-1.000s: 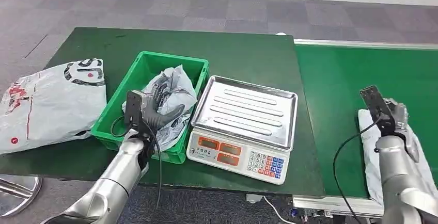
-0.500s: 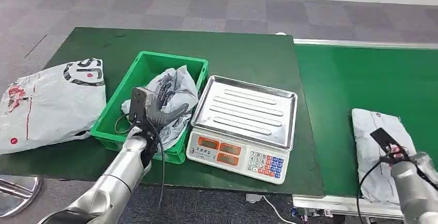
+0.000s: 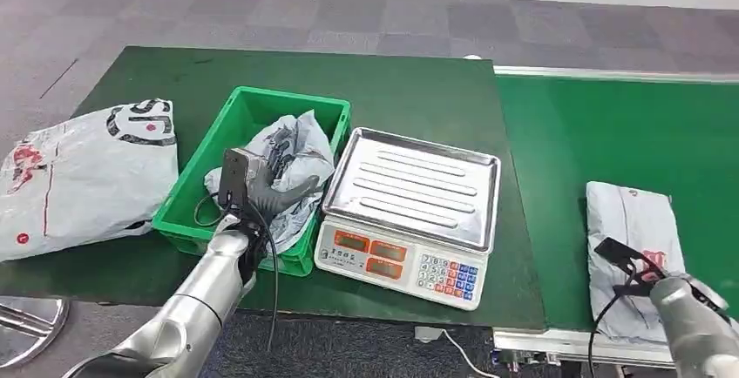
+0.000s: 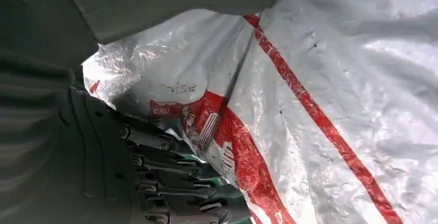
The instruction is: Moved the parcel from conveyor to table for the left to box.
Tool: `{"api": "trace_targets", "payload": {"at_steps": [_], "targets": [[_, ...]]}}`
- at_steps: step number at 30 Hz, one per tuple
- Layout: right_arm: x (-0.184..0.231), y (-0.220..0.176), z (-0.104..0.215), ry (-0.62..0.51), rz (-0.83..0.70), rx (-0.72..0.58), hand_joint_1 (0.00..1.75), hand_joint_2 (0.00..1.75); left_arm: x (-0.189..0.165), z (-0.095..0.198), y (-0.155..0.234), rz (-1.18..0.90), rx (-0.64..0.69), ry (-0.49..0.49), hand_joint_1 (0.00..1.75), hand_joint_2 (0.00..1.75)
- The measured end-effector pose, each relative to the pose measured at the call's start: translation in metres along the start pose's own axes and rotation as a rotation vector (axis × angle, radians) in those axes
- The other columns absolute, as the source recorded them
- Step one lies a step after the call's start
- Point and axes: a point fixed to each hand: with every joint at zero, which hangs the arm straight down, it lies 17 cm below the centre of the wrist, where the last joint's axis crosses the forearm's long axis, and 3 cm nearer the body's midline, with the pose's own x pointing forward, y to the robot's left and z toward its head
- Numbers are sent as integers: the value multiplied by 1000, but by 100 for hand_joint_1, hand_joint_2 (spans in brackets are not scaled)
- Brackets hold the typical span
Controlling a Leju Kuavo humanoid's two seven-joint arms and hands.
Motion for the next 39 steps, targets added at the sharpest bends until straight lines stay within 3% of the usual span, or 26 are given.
{"api": "trace_targets", "payload": {"at_steps": [1, 15, 22, 28, 34, 39], "targets": [[4, 2, 1, -9, 6, 10, 175, 175, 0, 0, 1, -4, 5, 0, 0, 175], [91, -13, 18, -183, -41, -41, 175, 175, -2, 7, 17, -22, 41, -6, 0, 175], [111, -20, 23, -231, -83, -83, 175, 175, 1, 8, 18, -21, 44, -15, 0, 175], [125, -54, 29, -290, -187, -233, 175, 175, 2, 10, 19, -22, 48, -20, 0, 175], [133, -67, 33, -317, -220, -270, 175, 175, 2, 11, 19, -23, 52, -22, 0, 175], [150, -136, 62, -509, -462, -517, 175, 175, 3, 11, 20, -25, 55, -27, 0, 175]]}}
